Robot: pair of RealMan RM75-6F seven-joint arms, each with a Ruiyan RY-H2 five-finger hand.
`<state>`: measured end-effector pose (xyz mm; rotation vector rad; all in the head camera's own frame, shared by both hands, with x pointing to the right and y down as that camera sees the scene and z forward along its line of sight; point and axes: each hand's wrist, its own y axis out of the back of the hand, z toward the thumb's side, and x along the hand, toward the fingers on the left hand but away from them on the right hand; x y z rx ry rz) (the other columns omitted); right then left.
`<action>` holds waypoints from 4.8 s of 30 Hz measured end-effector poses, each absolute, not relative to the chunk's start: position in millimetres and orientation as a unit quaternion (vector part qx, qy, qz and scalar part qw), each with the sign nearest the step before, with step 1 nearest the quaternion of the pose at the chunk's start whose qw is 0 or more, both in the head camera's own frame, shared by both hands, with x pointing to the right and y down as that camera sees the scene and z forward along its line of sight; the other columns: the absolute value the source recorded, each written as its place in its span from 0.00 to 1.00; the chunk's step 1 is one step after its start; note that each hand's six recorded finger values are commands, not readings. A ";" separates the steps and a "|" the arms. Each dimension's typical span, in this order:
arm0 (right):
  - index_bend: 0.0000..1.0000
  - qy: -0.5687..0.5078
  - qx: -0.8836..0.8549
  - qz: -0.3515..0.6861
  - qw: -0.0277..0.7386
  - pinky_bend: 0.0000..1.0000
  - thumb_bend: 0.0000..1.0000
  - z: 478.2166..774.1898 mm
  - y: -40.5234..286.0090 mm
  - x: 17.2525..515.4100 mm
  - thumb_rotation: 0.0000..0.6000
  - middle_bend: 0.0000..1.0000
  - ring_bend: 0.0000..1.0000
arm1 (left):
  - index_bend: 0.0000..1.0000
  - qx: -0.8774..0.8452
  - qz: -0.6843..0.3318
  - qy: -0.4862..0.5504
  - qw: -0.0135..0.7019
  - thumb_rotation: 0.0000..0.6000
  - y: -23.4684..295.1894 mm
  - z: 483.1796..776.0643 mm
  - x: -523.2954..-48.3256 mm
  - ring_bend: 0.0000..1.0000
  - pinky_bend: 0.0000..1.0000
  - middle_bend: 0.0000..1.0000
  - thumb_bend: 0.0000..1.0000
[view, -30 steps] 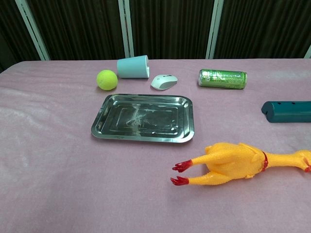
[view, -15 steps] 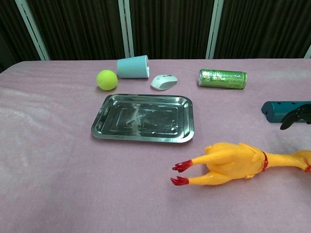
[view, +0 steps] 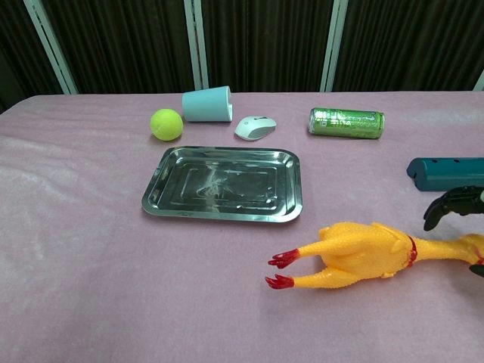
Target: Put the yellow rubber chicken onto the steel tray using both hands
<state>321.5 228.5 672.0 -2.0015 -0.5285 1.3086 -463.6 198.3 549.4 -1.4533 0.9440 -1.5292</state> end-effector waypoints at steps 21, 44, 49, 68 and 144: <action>0.41 -0.200 -0.777 0.498 0.328 0.56 0.37 689.9 226.8 311.2 1.00 0.37 0.36 | 0.00 -0.575 -0.611 0.376 0.393 1.00 200.2 551.6 -468.3 0.00 0.02 0.00 0.00; 0.74 -0.268 -0.798 0.444 0.308 0.84 0.79 658.9 207.0 309.2 1.00 0.61 0.62 | 0.01 -0.595 -0.598 0.373 0.386 1.00 198.0 555.6 -463.7 0.00 0.02 0.00 0.00; 0.77 -0.275 -0.811 0.430 0.285 0.85 0.82 649.0 204.4 310.4 1.00 0.62 0.63 | 0.04 -0.618 -0.573 0.368 0.393 1.00 189.0 555.7 -446.2 0.02 0.06 0.04 0.00; 0.79 -0.295 -0.871 0.349 0.182 0.86 0.84 624.0 182.1 281.1 1.00 0.64 0.65 | 0.07 -0.747 -0.440 0.285 0.409 1.00 144.9 566.5 -296.9 0.07 0.09 0.10 0.00; 0.84 -0.333 -0.898 0.269 0.100 0.88 0.90 605.3 159.4 241.4 1.00 0.66 0.66 | 0.58 -0.862 -0.344 0.264 0.263 1.00 154.7 624.3 -76.3 0.65 0.60 0.69 0.68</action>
